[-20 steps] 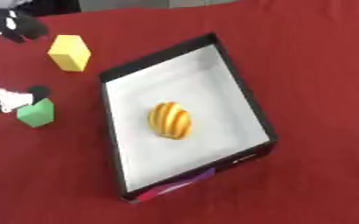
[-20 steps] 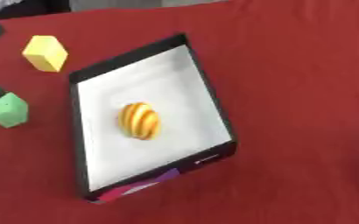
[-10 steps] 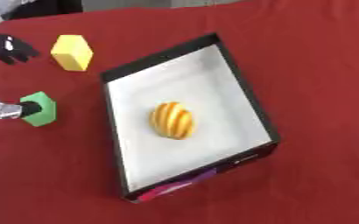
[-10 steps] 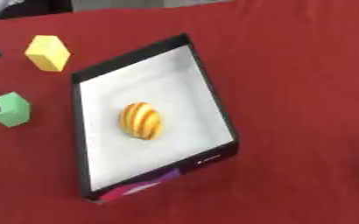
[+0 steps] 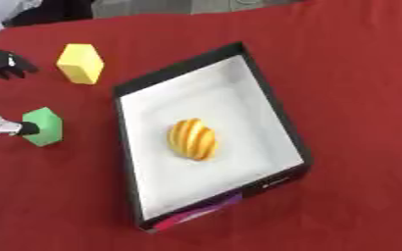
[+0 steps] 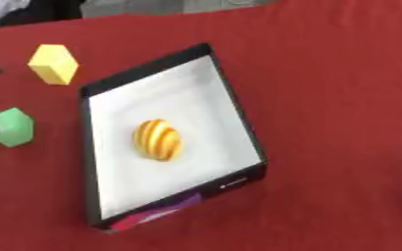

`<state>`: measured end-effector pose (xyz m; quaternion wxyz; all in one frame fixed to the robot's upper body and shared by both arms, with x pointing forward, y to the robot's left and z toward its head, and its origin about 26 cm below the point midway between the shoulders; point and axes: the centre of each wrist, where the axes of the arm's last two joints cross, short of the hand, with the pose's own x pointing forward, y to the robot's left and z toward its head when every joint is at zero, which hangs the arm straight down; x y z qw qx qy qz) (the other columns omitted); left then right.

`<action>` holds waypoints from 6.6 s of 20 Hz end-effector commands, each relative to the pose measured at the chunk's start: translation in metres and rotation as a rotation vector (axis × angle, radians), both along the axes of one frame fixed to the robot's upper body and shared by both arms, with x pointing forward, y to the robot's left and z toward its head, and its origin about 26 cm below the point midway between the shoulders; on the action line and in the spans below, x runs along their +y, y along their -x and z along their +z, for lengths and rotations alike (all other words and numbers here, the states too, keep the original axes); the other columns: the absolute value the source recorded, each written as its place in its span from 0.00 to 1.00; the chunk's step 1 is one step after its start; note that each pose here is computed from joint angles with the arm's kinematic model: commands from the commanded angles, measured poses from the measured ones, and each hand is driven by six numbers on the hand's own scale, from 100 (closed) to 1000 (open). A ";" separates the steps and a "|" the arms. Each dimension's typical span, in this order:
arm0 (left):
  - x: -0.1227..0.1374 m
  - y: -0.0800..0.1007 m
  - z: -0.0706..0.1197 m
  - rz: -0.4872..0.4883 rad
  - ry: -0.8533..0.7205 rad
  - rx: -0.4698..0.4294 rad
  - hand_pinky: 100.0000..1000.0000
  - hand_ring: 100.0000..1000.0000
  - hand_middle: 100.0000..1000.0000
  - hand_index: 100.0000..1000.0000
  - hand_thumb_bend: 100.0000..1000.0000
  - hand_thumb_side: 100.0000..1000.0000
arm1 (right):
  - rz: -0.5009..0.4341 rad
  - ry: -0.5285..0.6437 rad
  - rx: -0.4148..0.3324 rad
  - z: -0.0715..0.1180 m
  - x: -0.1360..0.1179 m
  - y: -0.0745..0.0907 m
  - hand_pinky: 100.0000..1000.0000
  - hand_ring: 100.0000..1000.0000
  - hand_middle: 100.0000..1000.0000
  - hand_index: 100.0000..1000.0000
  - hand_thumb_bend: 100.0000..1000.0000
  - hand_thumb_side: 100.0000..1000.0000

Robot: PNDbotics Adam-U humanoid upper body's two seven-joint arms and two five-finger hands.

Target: Pick up objects on the table and place them in the box.

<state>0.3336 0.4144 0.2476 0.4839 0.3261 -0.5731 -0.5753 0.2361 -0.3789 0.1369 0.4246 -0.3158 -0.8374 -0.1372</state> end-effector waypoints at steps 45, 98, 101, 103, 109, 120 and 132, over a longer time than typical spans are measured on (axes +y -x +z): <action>-0.021 -0.003 0.062 -0.101 0.017 -0.248 0.67 0.63 0.57 0.65 0.21 0.00 | 0.028 0.034 0.009 0.005 0.004 -0.001 0.96 1.00 0.68 0.78 0.00 0.41; -0.129 -0.007 0.105 -0.405 0.143 -0.363 0.79 0.81 0.79 0.88 0.22 0.30 | -0.070 -0.042 -0.086 0.015 -0.012 0.004 0.96 1.00 0.69 0.79 0.00 0.43; -0.094 -0.002 0.102 -0.270 0.214 -0.375 0.78 0.81 0.79 0.87 0.21 0.31 | -0.075 -0.043 -0.084 0.013 -0.011 0.005 0.96 1.00 0.69 0.79 0.00 0.42; -0.073 -0.001 0.099 -0.184 0.242 -0.380 0.78 0.80 0.79 0.86 0.21 0.32 | -0.079 -0.046 -0.080 0.011 -0.010 0.005 0.96 1.00 0.69 0.79 0.00 0.42; -0.019 -0.003 0.091 0.015 0.272 -0.374 0.78 0.81 0.80 0.87 0.28 0.33 | -0.092 -0.053 -0.068 0.004 -0.005 0.005 0.96 1.00 0.69 0.79 0.00 0.41; 0.043 -0.007 0.096 -0.125 0.005 -0.358 0.82 0.84 0.80 0.89 0.57 0.15 | -0.079 -0.064 -0.062 -0.002 0.006 0.001 0.96 1.00 0.69 0.78 0.00 0.41; 0.082 -0.015 0.093 -0.042 -0.127 -0.194 0.86 0.86 0.82 0.89 0.63 0.02 | -0.056 -0.065 -0.057 -0.003 0.015 -0.005 0.96 1.00 0.69 0.78 0.00 0.41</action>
